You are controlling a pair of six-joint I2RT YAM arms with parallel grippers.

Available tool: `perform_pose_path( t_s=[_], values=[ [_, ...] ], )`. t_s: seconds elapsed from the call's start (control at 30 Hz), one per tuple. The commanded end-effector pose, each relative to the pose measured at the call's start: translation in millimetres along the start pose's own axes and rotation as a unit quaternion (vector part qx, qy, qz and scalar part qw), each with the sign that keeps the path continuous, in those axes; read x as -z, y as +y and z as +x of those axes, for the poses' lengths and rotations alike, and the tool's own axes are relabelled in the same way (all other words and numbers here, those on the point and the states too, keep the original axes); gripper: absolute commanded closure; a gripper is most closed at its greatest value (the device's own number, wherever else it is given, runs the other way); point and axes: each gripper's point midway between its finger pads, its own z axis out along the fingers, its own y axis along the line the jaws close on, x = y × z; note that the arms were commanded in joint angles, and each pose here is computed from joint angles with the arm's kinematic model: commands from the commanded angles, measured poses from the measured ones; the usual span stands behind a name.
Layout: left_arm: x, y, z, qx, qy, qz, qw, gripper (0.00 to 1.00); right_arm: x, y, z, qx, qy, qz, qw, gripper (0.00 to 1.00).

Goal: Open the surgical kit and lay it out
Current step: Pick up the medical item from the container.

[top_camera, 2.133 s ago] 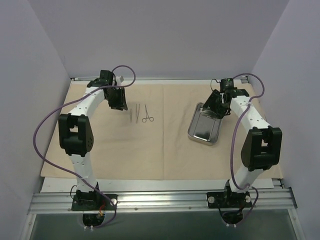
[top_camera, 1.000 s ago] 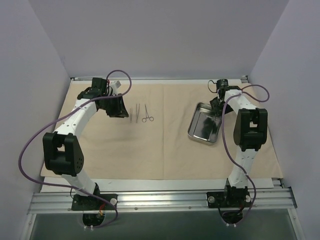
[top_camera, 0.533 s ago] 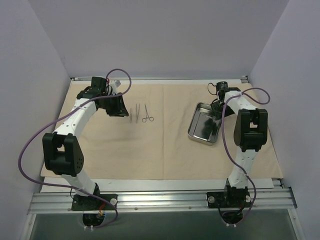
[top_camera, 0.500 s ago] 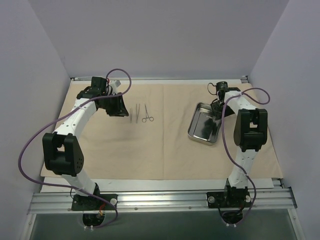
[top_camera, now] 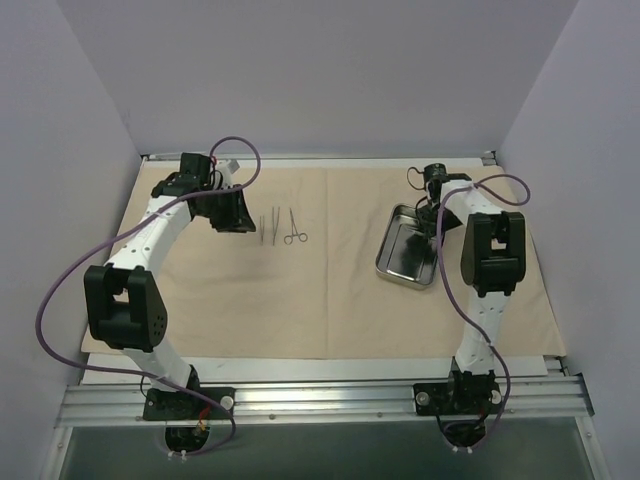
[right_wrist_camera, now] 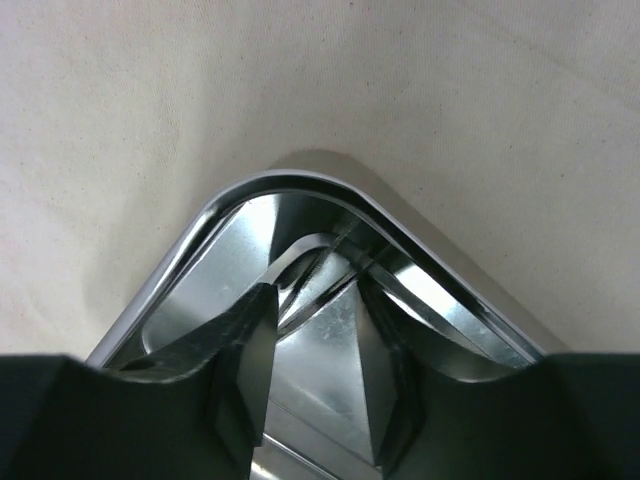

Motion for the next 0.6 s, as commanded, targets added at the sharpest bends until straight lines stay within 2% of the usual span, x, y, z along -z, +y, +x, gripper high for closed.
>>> perform_pose_path(
  t_s=[0.0, 0.3, 0.4, 0.57],
  values=[
    [20, -13, -16, -0.024, -0.033, 0.018, 0.999, 0.6, -15, -25, 10, 0.024, 0.003, 0.06, 0.998, 0.67],
    [24, -16, -19, -0.021, -0.041, 0.019, 0.999, 0.6, -11, -33, 22, 0.069, 0.032, 0.051, 0.996, 0.99],
    [26, -20, -20, -0.018, -0.047, 0.025, 0.998, 0.6, 2, -25, 22, 0.084, 0.031, 0.027, 0.996, 1.0],
    [30, -38, -19, -0.032, -0.05, 0.046, 0.997, 0.58, 50, -9, 12, 0.141, 0.008, -0.035, 0.989, 1.0]
  ],
)
